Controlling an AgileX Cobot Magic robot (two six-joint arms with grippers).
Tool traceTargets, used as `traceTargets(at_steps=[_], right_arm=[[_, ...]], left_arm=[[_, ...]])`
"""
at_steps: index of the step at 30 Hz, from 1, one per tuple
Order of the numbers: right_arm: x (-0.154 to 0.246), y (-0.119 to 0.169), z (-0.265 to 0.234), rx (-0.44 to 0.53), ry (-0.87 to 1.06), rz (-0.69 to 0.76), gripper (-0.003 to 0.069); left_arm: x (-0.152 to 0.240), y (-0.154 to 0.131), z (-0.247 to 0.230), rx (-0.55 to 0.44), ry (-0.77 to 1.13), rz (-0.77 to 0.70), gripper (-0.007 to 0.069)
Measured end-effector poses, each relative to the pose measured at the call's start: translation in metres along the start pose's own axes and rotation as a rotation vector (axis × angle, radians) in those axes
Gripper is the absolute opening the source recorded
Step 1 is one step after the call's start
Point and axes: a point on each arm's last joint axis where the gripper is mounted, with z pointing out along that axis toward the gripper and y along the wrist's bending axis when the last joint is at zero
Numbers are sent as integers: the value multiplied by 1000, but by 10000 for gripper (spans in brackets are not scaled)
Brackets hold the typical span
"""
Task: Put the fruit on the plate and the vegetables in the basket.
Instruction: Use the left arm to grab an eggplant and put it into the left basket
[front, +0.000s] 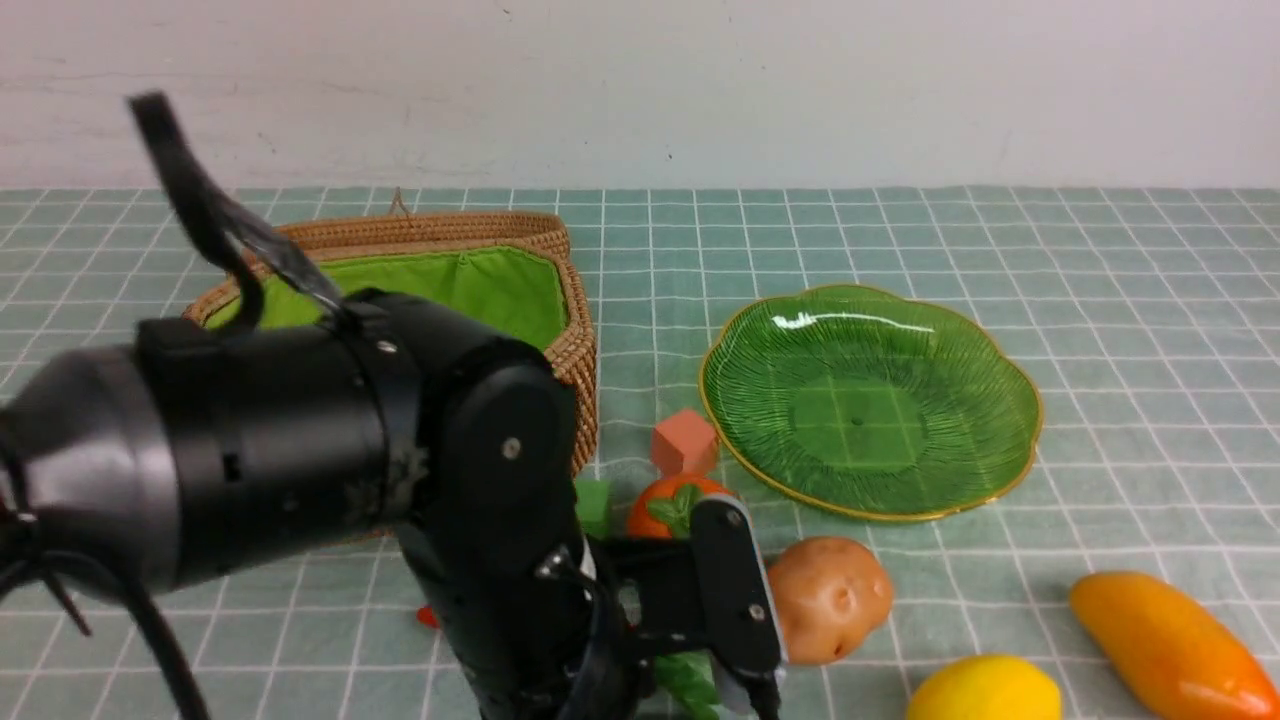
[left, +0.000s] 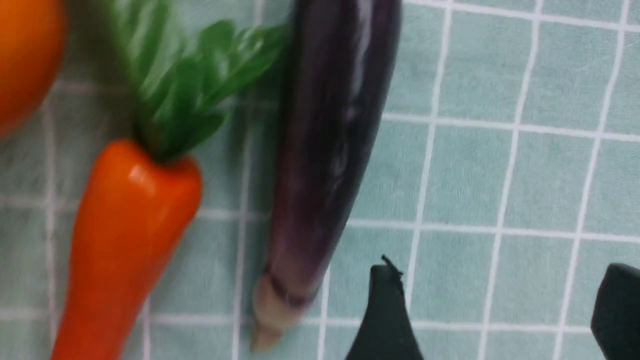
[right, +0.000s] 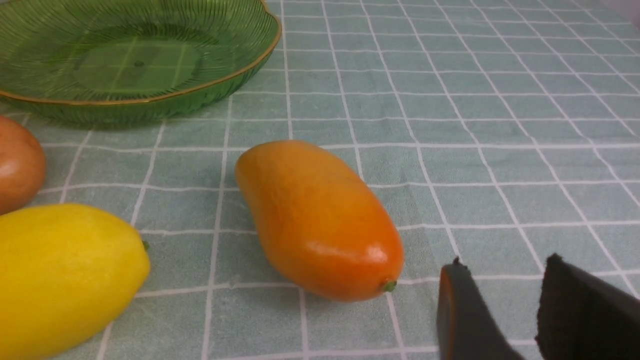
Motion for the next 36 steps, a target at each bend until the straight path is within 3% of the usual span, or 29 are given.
traceTargets(at_steps=[11, 24, 29, 33, 36], right_arm=[[0, 0, 0, 0, 0, 0, 242], [0, 0, 0, 0, 0, 0, 242], [0, 0, 0, 0, 0, 0, 242], [0, 0, 0, 0, 0, 0, 242], [0, 0, 0, 0, 0, 0, 242]], left_arm=[[-31, -3, 27, -98, -119, 83, 574], [-23, 18, 70, -87, -25, 38, 571], [-21, 18, 78, -54, -1, 22, 517], [-18, 15, 79, -27, 31, 21, 371], [-16, 15, 78, -22, 51, 32, 363]])
